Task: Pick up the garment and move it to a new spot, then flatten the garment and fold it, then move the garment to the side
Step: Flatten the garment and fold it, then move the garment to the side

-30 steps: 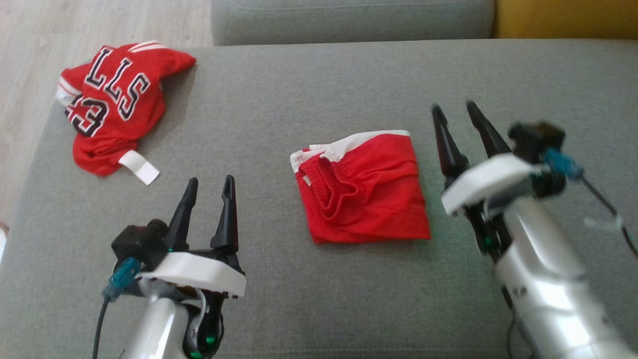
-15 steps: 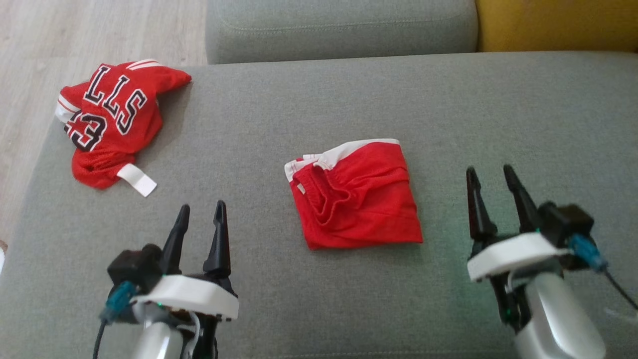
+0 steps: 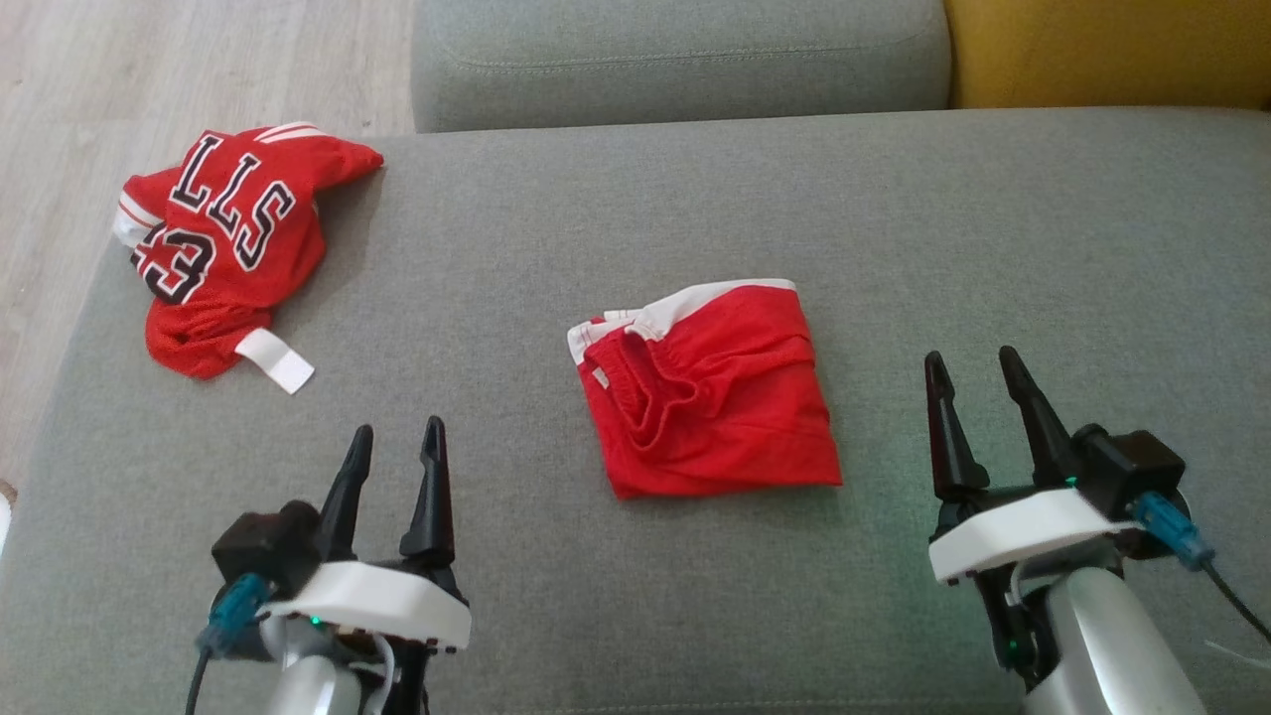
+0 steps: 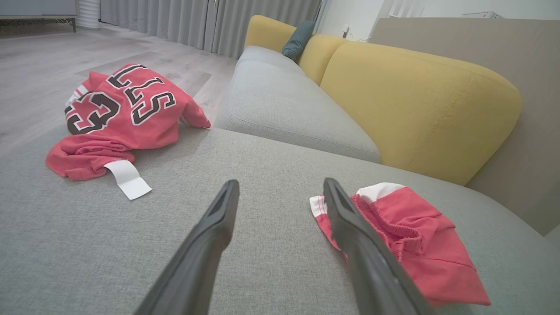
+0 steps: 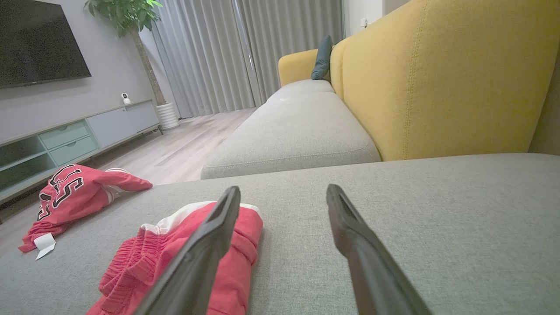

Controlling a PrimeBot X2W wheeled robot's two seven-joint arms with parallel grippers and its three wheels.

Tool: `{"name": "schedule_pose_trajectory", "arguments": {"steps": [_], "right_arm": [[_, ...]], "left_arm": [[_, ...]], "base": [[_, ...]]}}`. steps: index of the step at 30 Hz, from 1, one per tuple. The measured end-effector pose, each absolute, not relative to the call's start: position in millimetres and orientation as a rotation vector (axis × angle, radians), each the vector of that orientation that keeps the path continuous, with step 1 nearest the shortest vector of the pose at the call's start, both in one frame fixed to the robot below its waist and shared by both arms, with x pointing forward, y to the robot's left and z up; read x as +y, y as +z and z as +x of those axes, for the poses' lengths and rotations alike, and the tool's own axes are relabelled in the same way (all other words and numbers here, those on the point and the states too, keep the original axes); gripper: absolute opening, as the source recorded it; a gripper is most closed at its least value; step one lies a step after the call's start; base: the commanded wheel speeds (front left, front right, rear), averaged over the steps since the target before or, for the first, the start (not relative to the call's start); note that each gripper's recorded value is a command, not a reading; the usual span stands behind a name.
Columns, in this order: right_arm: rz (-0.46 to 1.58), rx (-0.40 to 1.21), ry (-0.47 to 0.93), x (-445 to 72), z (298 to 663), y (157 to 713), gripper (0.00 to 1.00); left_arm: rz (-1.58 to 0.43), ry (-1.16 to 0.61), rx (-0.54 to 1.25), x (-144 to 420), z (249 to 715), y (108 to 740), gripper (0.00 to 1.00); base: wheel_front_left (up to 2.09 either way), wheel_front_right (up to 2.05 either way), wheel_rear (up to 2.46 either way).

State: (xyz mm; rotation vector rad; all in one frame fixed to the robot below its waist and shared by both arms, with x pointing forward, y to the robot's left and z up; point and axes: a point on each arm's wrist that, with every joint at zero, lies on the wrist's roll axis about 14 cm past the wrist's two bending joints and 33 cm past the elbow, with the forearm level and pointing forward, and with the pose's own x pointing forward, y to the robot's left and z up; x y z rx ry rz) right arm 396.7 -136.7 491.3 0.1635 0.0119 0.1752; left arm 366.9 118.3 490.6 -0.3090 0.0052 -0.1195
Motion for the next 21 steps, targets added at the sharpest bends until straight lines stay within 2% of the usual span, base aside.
{"name": "schedule_pose_trajectory", "arguments": {"steps": [21], "right_arm": [[0.153,0.047,0.168,-138.9,395.1,483.4,1.00]], "left_arm": [[-0.308,-0.112,0.018,120.7,365.8,486.1,1.00]], "base": [[0.00,0.00,0.00]]}}
